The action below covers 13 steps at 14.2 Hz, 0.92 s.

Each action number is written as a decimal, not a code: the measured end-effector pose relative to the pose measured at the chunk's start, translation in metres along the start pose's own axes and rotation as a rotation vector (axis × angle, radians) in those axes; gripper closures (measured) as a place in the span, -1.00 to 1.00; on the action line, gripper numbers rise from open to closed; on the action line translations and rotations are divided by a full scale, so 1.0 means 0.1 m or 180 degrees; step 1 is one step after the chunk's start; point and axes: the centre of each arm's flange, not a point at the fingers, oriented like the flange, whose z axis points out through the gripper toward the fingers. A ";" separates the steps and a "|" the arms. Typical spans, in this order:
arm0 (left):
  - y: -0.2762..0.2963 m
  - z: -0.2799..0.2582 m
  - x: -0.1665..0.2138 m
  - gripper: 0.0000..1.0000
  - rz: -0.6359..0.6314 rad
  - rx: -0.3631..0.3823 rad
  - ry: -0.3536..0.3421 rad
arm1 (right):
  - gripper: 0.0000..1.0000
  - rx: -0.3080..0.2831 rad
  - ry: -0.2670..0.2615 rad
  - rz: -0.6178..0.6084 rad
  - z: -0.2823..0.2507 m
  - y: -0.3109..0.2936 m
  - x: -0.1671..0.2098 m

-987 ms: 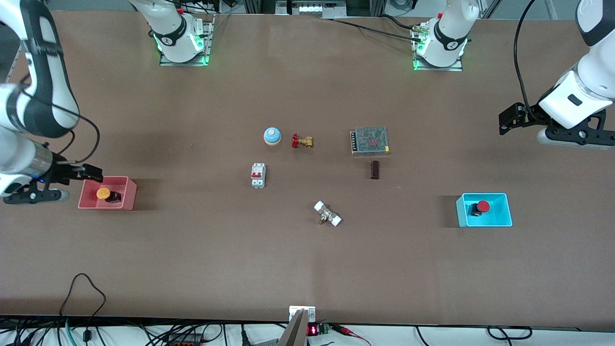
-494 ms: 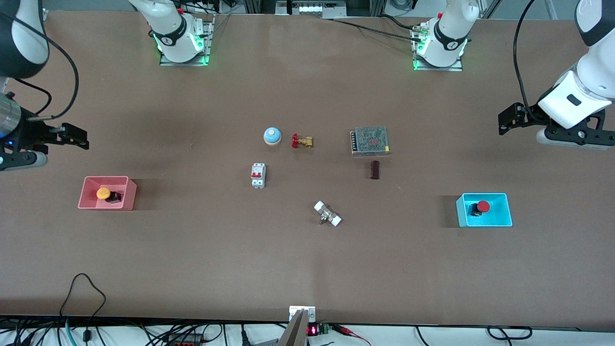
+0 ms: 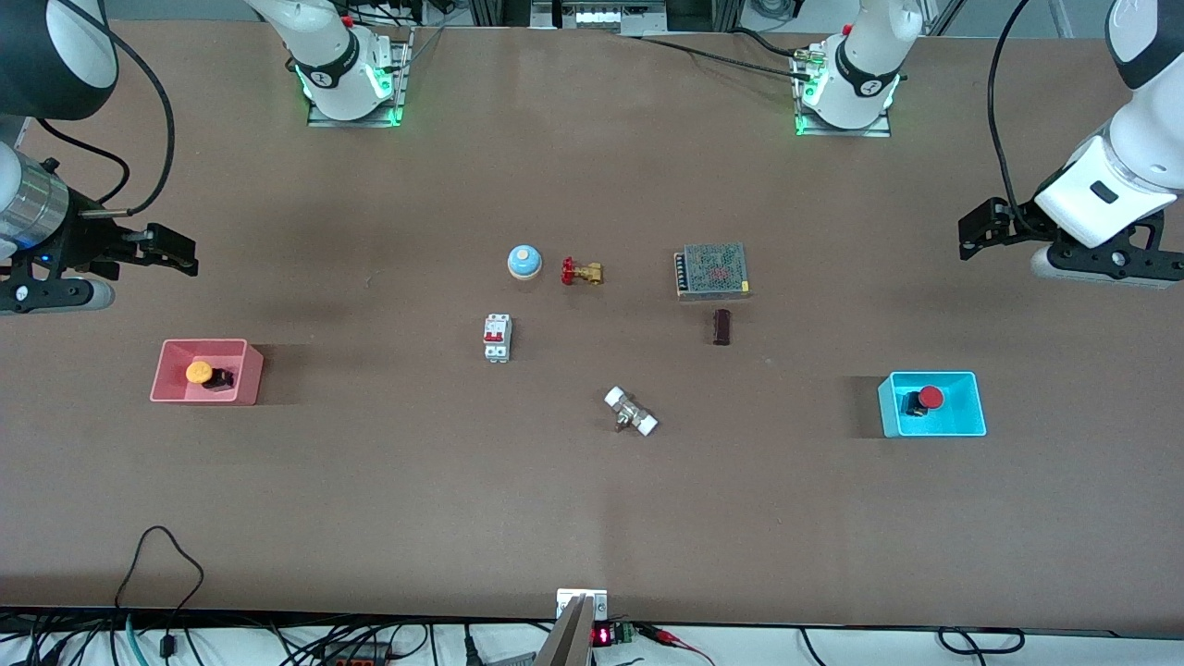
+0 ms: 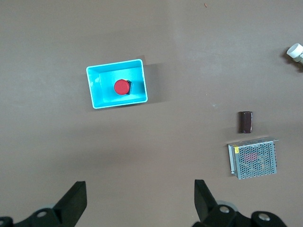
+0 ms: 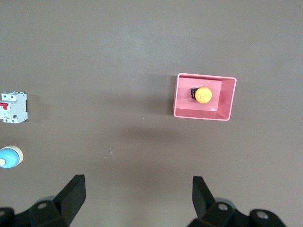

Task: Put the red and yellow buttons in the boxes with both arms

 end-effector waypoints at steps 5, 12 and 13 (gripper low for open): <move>0.00 0.00 0.00 -1.00 0.0000 0.0000 0.0003 | -1.00 0.0004 -0.0059 0.0060 -0.06 0.09 -0.06; 0.00 0.00 0.00 -1.00 0.0000 0.0000 0.0004 | -1.00 0.0005 -0.0119 0.0052 -0.11 0.07 -0.14; 0.00 0.00 0.00 -1.00 0.0000 0.0000 0.0004 | -1.00 0.0005 -0.0121 0.0055 -0.11 0.07 -0.14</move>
